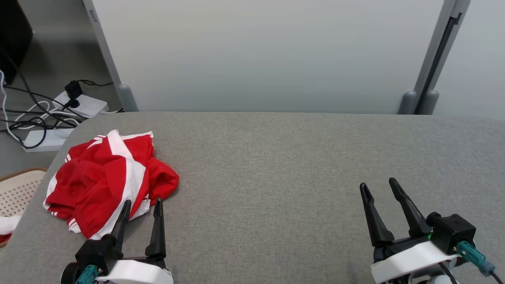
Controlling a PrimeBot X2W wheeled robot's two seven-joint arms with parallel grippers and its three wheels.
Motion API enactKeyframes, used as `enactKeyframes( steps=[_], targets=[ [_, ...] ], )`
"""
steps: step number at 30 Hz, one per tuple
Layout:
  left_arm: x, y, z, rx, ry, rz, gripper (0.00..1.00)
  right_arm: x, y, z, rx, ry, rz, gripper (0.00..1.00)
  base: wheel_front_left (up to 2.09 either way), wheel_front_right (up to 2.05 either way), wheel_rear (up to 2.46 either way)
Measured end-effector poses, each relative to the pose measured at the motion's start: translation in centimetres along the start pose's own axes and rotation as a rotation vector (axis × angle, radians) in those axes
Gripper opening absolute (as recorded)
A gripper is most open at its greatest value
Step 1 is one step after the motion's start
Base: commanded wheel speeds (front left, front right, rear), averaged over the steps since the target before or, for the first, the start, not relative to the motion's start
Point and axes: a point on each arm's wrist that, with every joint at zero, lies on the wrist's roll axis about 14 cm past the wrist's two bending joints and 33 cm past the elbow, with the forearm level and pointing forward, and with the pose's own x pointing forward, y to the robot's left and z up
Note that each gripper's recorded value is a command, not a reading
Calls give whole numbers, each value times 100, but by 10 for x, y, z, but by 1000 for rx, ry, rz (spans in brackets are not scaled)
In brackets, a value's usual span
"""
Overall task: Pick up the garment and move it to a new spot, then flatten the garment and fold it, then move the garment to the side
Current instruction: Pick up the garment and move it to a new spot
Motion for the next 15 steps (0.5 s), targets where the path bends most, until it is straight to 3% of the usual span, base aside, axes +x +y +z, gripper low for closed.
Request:
enactKeyframes(
  steps=[15],
  targets=[
    [-36,59,17,25,-50,185,100,28,59,-13,25,30,187,100,0,0,0]
  ],
)
